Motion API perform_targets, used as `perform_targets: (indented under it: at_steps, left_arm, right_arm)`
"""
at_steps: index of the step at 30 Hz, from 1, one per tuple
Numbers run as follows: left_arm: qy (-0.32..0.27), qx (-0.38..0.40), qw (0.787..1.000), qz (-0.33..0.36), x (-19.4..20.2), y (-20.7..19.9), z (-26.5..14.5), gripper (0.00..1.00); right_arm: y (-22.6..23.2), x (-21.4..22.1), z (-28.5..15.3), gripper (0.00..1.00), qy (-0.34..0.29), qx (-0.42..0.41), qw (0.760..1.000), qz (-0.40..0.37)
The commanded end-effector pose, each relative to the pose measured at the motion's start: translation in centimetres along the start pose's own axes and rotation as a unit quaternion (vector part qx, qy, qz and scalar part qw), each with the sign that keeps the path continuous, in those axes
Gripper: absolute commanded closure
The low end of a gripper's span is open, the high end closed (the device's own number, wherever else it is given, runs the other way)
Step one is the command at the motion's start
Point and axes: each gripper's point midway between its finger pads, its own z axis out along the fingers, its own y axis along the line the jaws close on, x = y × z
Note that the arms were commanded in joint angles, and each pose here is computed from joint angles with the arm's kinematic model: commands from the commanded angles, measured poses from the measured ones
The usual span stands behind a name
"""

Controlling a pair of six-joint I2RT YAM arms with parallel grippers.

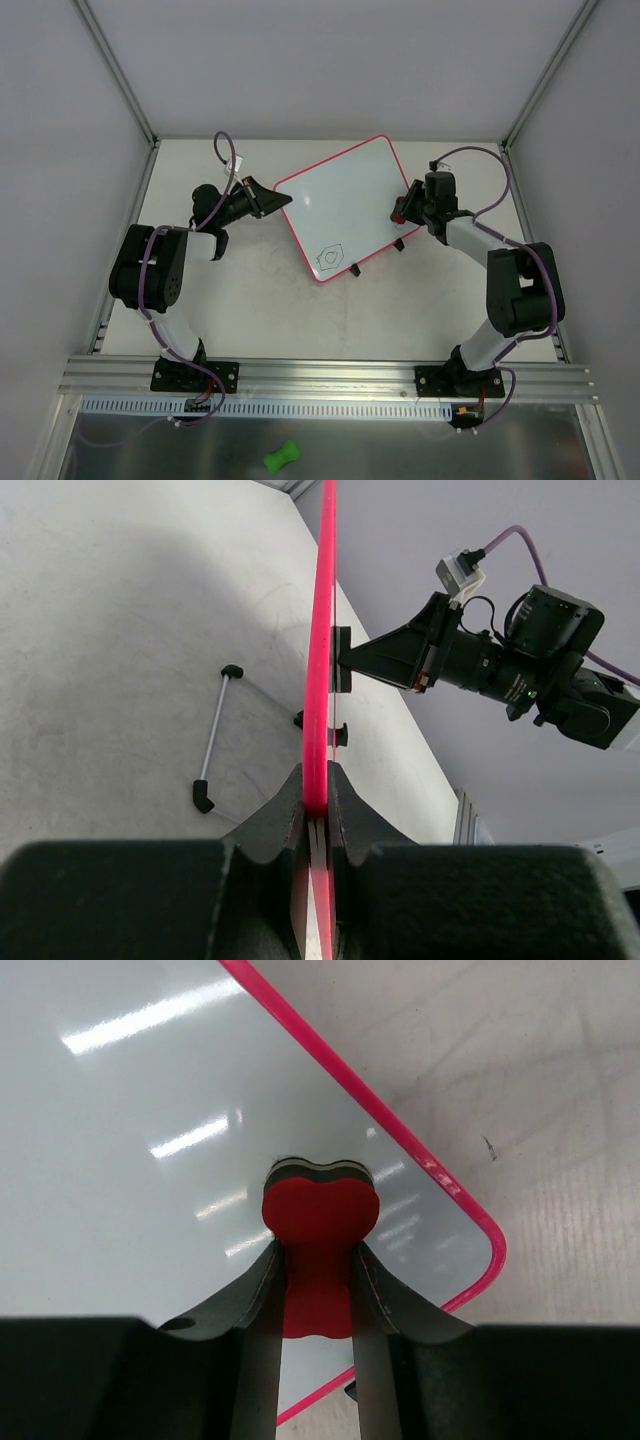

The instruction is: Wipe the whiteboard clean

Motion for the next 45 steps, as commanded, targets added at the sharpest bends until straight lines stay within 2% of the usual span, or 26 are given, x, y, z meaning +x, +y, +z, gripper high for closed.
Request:
perform_targets:
  at_steps: [1,7,17,26,32,40,45]
  left_arm:
    - [0.024,0.016,0.999,0.045,1.3,-0.4,0.0,1.00]
    - [0.024,0.016,0.999,0.043,1.4,-0.3,0.0,1.00]
    - [0.024,0.016,0.999,0.043,1.3,-0.3,0.0,1.00]
    - [0.024,0.017,0.999,0.042,1.4,-0.3,0.0,1.00]
    - [0.024,0.017,0.999,0.041,1.3,-0.3,0.0,1.00]
    - [0.024,0.017,0.999,0.041,1.3,-0.3,0.1,1.00]
    - [0.024,0.017,0.999,0.041,1.3,-0.2,0.1,1.00]
  right_arm:
    - [-0.6,-0.1,0.9,1.00,-0.009,0.001,1.000,0.024]
    - [-2.9,1.7,1.2,1.00,0.011,0.025,0.998,0.052]
    - [-4.4,5.2,-0.3,1.00,0.034,0.037,0.997,0.065]
    - [-1.4,6.9,0.4,1.00,0.071,-0.032,0.994,0.077]
    - [0.5,7.8,0.0,1.00,0.079,-0.052,0.994,0.055]
    - [3.8,10.3,-1.6,1.00,0.083,-0.046,0.995,-0.023]
    - [5.3,10.4,-2.2,1.00,0.081,-0.062,0.994,-0.030]
